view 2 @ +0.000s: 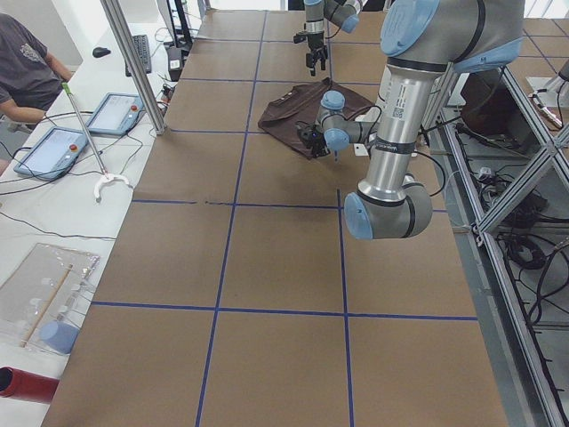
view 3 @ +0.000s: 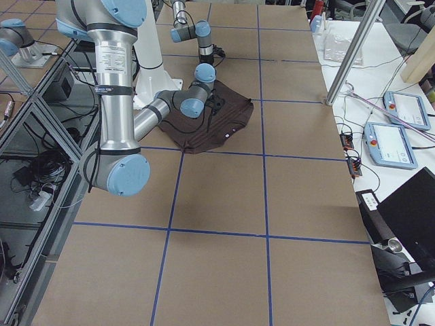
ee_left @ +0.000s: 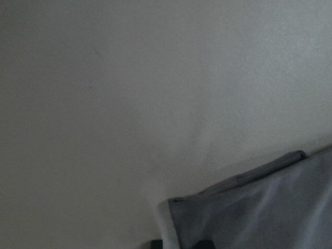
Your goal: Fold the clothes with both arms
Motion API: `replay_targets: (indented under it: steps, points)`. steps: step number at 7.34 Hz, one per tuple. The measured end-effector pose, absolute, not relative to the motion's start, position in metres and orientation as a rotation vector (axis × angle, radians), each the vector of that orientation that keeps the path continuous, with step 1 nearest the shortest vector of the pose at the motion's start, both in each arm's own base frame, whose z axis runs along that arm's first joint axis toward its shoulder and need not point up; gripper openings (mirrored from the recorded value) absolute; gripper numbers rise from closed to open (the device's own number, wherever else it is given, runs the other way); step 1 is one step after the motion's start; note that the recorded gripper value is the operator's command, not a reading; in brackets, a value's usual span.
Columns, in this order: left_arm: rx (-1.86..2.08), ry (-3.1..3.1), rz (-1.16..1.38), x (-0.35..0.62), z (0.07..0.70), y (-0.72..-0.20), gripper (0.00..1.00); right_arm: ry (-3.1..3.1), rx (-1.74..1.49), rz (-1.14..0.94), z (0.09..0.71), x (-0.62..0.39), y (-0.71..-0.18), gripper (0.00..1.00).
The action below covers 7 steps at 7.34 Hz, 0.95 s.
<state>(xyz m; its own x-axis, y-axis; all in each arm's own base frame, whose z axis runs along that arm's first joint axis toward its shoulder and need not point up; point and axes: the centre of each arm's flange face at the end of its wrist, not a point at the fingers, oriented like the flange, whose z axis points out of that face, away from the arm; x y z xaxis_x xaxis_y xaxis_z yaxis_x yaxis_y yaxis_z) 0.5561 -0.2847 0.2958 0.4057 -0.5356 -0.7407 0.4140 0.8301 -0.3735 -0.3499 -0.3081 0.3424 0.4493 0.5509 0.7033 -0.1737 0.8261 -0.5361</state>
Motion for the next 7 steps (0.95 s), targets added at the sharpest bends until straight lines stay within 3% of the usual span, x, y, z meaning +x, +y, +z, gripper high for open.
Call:
replay_targets:
  steps: [3,7]
  points:
    - [-0.13,1.003,-0.613,0.554,0.286,-0.293,0.0,-0.996,-0.423,0.477,0.351,-0.346,-0.307,1.0]
    - [-0.014,0.986,-0.589,0.521,0.289,-0.346,0.0,-0.994,-0.421,0.486,0.353,-0.343,-0.31,1.0]
